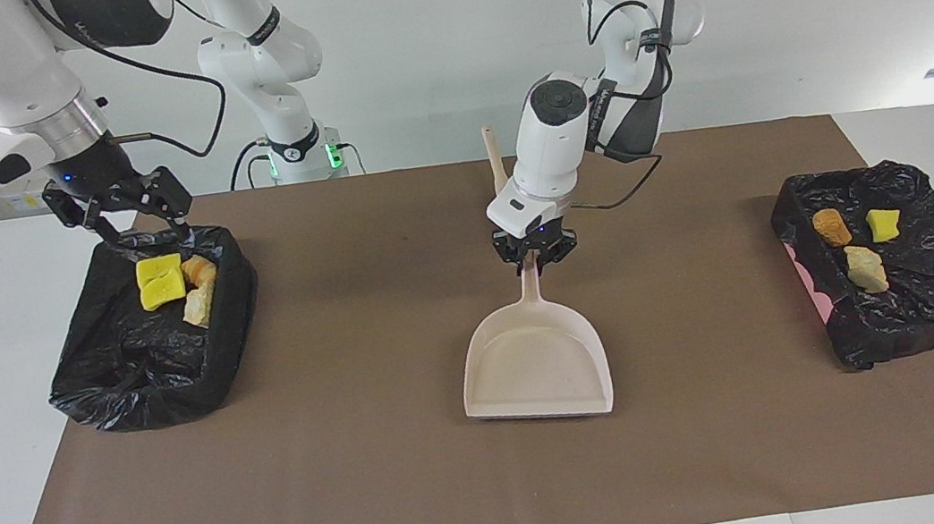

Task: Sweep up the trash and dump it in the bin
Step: 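Bring the empty dustpan back and set it mid-table with the left gripper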

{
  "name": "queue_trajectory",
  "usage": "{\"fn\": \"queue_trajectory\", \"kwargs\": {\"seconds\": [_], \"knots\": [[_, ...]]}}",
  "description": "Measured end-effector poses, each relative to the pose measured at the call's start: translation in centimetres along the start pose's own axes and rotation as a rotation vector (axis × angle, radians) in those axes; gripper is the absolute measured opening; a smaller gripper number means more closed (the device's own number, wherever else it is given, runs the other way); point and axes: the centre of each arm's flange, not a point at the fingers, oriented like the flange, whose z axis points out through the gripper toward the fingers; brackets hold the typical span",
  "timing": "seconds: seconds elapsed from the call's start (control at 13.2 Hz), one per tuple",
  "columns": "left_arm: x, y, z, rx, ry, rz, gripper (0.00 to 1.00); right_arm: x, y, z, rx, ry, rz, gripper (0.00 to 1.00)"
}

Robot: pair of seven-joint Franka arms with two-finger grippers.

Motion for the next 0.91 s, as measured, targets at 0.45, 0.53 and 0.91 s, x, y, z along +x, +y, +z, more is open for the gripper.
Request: {"fn": "queue_trajectory", "kwargs": {"seconds": [0.45, 0.53, 0.91], "knots": [[-0.1, 0.7, 1.4, -0.008, 0.009, -0.027, 0.31, 0.0, -0.5, 0.0, 0.0, -0.002, -0.009, 1.0], [0.0, 0.8, 1.6, -0.008, 0.009, -0.035, 0.31, 0.0, -0.8, 0.0, 0.001, -0.002, -0.014, 1.0], [-0.4, 0.8, 2.3, -0.02, -0.01, -0.056, 0.31, 0.0, -1.2, 0.0, 0.001, -0.002, -0.022, 1.0]]}}
